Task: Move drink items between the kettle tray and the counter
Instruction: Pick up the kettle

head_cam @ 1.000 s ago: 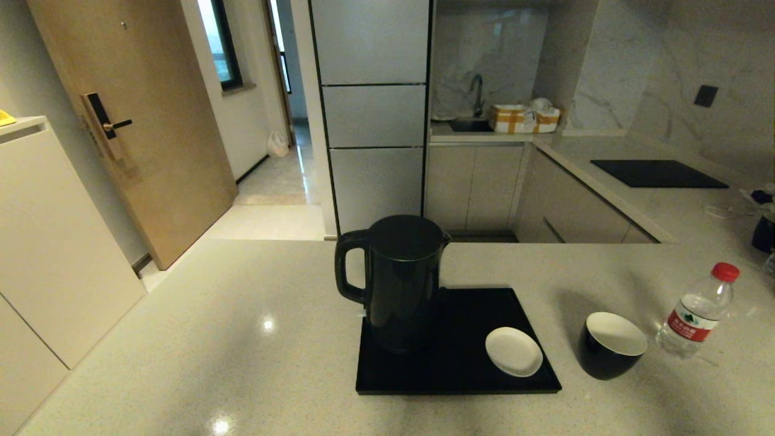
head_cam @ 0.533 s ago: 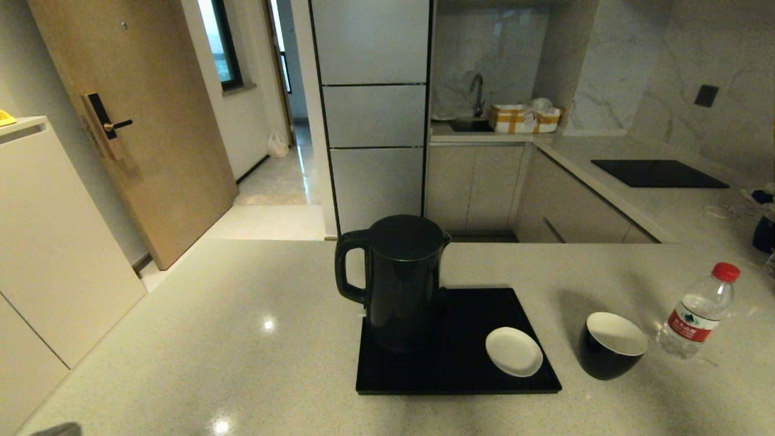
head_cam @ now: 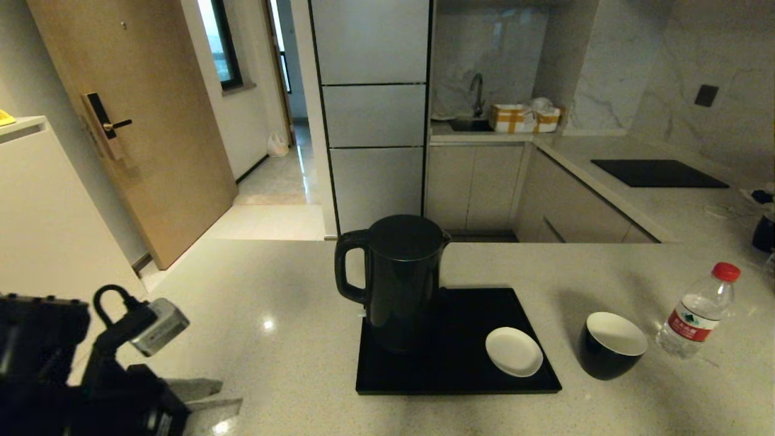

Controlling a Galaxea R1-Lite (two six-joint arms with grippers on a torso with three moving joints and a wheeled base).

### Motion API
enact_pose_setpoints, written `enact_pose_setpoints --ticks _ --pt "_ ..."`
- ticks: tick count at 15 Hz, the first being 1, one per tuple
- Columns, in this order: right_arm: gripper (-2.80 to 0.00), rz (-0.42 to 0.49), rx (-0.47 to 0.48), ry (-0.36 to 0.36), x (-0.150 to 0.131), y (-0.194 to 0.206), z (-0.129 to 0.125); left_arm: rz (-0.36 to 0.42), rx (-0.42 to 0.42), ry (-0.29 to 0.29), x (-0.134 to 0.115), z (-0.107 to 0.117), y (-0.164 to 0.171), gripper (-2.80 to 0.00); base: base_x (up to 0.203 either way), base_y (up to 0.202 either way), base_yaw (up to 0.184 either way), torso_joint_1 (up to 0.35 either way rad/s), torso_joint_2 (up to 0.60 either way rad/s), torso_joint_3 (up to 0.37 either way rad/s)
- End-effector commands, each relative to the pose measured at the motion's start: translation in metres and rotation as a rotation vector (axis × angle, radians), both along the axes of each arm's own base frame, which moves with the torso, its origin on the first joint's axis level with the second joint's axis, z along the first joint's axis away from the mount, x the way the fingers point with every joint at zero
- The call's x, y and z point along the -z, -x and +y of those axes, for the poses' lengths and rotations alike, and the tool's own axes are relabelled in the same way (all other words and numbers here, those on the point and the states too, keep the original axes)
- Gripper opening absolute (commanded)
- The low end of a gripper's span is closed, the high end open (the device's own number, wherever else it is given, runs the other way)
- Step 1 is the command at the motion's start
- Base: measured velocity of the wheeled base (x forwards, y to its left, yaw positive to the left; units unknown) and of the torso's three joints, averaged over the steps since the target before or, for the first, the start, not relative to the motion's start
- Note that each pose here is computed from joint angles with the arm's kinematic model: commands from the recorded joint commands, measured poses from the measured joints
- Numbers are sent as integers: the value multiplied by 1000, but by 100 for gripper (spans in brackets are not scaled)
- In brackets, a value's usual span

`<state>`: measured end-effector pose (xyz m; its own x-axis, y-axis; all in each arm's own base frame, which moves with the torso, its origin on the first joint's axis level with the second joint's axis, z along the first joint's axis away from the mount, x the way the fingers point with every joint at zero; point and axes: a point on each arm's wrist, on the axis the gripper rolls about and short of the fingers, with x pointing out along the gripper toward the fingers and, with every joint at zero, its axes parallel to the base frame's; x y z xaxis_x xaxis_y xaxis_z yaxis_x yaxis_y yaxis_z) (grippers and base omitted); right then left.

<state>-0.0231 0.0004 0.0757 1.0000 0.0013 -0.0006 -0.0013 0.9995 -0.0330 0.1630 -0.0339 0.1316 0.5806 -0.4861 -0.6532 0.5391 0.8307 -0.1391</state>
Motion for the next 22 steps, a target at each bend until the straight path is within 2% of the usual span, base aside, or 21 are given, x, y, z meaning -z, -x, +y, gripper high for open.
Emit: enact_pose_setpoints --ticks 1,4,5,7,8,10,12,14,19,22 --pt "-280 0 0 1 0 0 0 17 -25 -46 43 -13 -54 0 0 0 0 0 0 0" --pt "-280 -1 0 1 0 0 0 -219 -164 -38 63 -38 -100 0 0 0 0 0 0 0" --pt "-280 1 0 -1 0 0 0 -268 -217 -40 65 -47 -106 0 0 0 0 0 0 0" --pt "-280 -1 0 -1 0 0 0 -382 -381 -117 75 -76 -124 0 0 0 0 0 0 0" --pt "-280 -1 0 0 0 0 0 -410 -411 -126 75 -86 -128 0 0 0 0 0 0 0" --pt "-280 -1 0 0 0 0 0 -473 -410 -91 54 -103 -125 0 0 0 0 0 0 0" --pt "-280 1 0 -1 0 0 0 -497 -374 -65 36 -119 -113 0 0 0 0 0 0 0" --pt "-280 0 0 0 0 0 0 -489 -376 -73 37 -119 -114 0 0 0 0 0 0 0" --pt "-280 -2 0 -1 0 0 0 -487 -365 -72 43 -129 -124 0 0 0 0 0 0 0" --pt "-280 -1 0 1 0 0 0 -465 -366 -104 66 -144 -148 0 0 0 0 0 0 0"
